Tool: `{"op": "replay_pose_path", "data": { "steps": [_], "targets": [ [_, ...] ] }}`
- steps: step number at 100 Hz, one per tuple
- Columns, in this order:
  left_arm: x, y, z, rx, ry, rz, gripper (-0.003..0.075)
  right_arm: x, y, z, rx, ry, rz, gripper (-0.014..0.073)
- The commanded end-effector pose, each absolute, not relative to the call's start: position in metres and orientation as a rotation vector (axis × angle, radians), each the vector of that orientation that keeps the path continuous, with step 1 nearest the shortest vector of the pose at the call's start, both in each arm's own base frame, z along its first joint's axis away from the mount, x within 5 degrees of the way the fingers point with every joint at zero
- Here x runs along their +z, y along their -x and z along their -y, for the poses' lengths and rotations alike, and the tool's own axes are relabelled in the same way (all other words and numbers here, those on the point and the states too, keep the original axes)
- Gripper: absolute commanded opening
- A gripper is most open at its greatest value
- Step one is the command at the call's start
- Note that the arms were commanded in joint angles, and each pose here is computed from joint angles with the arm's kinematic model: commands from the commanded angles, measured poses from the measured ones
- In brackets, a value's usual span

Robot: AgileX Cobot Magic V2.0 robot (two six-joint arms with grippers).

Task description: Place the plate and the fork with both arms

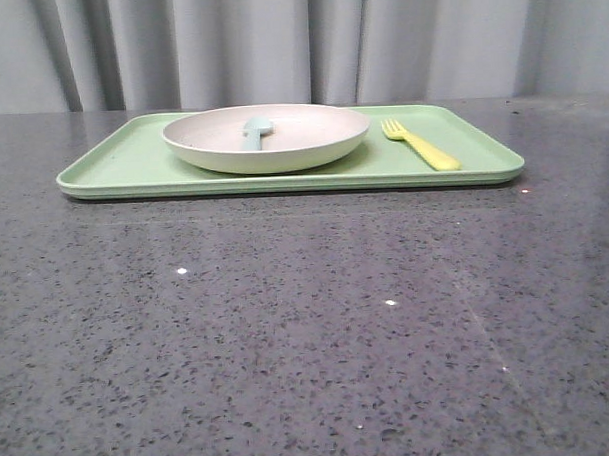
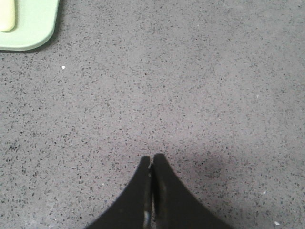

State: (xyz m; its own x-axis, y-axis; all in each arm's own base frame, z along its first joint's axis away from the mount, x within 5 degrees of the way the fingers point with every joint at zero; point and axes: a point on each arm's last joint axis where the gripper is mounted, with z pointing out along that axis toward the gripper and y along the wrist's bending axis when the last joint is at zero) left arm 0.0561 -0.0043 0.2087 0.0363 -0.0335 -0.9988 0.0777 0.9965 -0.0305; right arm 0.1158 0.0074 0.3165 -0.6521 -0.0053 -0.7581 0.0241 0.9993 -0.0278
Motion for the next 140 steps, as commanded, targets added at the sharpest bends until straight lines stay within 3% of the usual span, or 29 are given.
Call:
{"op": "replay_pose_path", "data": {
  "steps": [1,33,55,89,116,140],
  "targets": [
    [0.214,-0.053,0.004,-0.086,-0.034,-1.433,-0.0020,0.328,-0.118,-0.007,-0.047,-0.007,-2.207,-0.0120],
    [0.214,-0.053,0.004,-0.086,-0.034,-1.433,-0.0020,0.328,-0.118,-0.006,-0.064,0.002,-2.196,-0.0120],
    [0.214,-0.053,0.004,-0.086,-0.034,-1.433,-0.0020,0.325,-0.109,-0.010,0.043,0.042,-1.924,-0.0120],
    [0.214,-0.053,0.004,-0.086,-0.034,-1.433,-0.0020,0.275,-0.066,-0.006,0.068,0.100,-1.635,-0.0120],
    [0.214,-0.053,0.004,-0.086,-0.034,-1.433,-0.0020,0.232,-0.047,-0.005,0.141,0.049,-1.570,-0.0120],
    [0.214,-0.053,0.004,-0.086,-0.034,-1.433,-0.0020,0.205,-0.053,-0.006,0.148,0.044,-1.584,-0.0120]
  ]
}}
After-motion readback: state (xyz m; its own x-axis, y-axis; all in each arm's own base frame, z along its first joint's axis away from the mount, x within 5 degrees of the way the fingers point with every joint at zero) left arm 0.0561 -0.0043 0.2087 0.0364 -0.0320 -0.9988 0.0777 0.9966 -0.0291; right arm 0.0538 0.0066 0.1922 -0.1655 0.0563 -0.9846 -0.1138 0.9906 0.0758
